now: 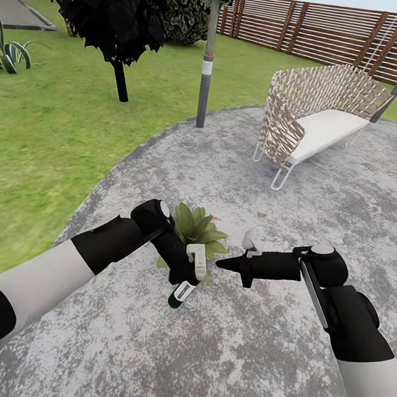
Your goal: Pick up the pesticide atomizer in the garden and spray insectifuge to fully cover both potted plants in the garden.
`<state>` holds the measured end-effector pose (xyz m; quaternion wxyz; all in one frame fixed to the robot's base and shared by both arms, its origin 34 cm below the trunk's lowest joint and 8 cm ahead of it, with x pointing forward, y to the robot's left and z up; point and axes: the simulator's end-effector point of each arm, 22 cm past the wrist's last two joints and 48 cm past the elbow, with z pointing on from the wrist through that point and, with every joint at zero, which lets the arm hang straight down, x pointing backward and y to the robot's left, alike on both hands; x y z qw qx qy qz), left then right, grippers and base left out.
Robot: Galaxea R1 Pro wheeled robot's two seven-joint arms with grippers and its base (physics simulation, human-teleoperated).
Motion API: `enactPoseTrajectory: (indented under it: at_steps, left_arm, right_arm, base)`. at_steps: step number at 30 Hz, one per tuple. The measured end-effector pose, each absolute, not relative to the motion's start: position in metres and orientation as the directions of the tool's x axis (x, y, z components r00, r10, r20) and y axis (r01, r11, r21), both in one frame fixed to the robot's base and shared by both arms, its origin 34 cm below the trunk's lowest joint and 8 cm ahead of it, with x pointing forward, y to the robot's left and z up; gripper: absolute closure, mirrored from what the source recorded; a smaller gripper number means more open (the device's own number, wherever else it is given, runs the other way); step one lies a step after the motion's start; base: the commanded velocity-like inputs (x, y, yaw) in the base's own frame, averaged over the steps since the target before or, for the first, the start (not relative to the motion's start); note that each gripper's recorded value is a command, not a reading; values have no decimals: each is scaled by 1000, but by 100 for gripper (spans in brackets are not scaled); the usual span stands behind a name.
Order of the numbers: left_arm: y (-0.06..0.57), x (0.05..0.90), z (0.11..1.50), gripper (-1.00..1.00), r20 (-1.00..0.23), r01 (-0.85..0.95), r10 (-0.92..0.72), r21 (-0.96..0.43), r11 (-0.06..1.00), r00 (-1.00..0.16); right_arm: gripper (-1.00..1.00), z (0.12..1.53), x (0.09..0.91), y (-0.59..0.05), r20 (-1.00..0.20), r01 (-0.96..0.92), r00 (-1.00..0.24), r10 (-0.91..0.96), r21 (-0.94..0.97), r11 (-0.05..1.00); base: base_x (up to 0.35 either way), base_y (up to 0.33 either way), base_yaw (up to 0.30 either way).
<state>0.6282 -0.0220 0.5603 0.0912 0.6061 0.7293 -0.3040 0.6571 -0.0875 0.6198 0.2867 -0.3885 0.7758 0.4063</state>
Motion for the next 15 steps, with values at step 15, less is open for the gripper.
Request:
enactPoseTrajectory:
  at_steps: [15]
  left_arm:
    - [-44, 625, 573, 100, -530, 946, 820, -322, 42, -217]
  right_arm:
    - [100, 620, 657, -87, -761, -836, -533, -370, 408, 367]
  base:
    - [0, 0, 0]
